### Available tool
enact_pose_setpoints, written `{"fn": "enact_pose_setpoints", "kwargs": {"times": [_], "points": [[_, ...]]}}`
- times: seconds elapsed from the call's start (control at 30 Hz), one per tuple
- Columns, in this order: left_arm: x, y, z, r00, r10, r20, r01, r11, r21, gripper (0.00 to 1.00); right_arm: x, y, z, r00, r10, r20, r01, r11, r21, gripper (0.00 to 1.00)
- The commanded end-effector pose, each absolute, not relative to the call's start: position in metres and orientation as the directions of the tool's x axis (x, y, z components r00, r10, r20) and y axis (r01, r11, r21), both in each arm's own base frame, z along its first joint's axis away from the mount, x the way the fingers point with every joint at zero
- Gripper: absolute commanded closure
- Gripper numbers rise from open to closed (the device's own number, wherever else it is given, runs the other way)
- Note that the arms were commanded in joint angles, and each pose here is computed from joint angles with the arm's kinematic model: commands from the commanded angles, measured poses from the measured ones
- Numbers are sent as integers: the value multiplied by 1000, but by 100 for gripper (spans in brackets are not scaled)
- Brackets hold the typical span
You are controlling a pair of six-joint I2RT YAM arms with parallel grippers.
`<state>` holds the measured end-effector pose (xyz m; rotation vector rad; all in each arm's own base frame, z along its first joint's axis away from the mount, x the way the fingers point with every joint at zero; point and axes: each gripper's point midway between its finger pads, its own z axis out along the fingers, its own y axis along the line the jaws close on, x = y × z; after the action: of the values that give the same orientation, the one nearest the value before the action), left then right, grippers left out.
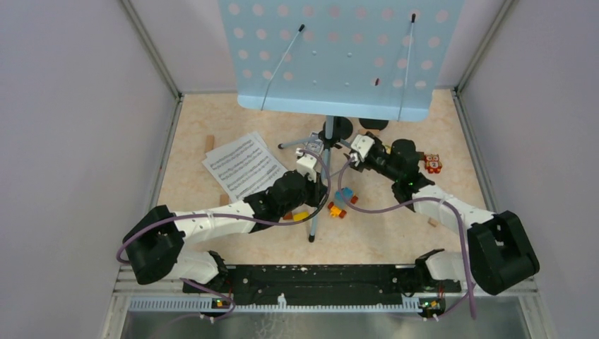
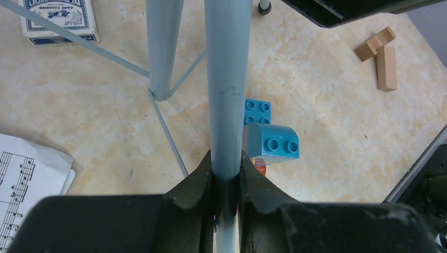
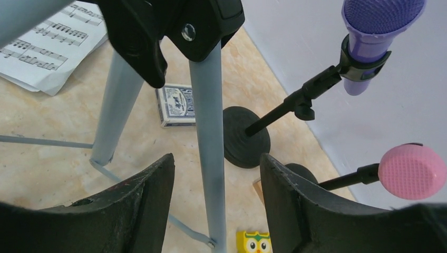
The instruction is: Pack up the instrument practice props
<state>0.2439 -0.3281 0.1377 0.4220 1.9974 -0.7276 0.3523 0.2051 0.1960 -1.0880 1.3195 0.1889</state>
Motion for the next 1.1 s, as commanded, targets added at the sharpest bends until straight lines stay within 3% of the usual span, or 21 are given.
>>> {"fn": "enact_pose_setpoints", "kwargs": {"times": [0.0, 0.33, 0.47, 0.57, 0.83, 1.07], "points": [[232, -278, 73, -625, 144, -767, 450, 869, -203, 100, 374, 216, 227, 411, -424, -807, -616, 522, -589, 40], [236, -273, 81, -613, 86, -786, 409, 885, -222, 94, 404, 217, 228, 408, -377, -832, -551, 625, -553, 53], [238, -269, 82, -610, 80, -788, 391, 896, -211, 88, 403, 222, 222, 393, -358, -847, -582, 616, -531, 76], [238, -265, 81, -610, 74, -789, 375, 904, -205, 78, 396, 218, 222, 388, -348, -853, -581, 626, -520, 99], [241, -259, 80, -606, 64, -793, 346, 918, -191, 60, 379, 193, 230, 325, -317, -891, -526, 722, -449, 100], [242, -265, 74, -619, 58, -784, 344, 917, -204, 52, 354, 184, 230, 280, -227, -933, -537, 768, -349, 100]]}}
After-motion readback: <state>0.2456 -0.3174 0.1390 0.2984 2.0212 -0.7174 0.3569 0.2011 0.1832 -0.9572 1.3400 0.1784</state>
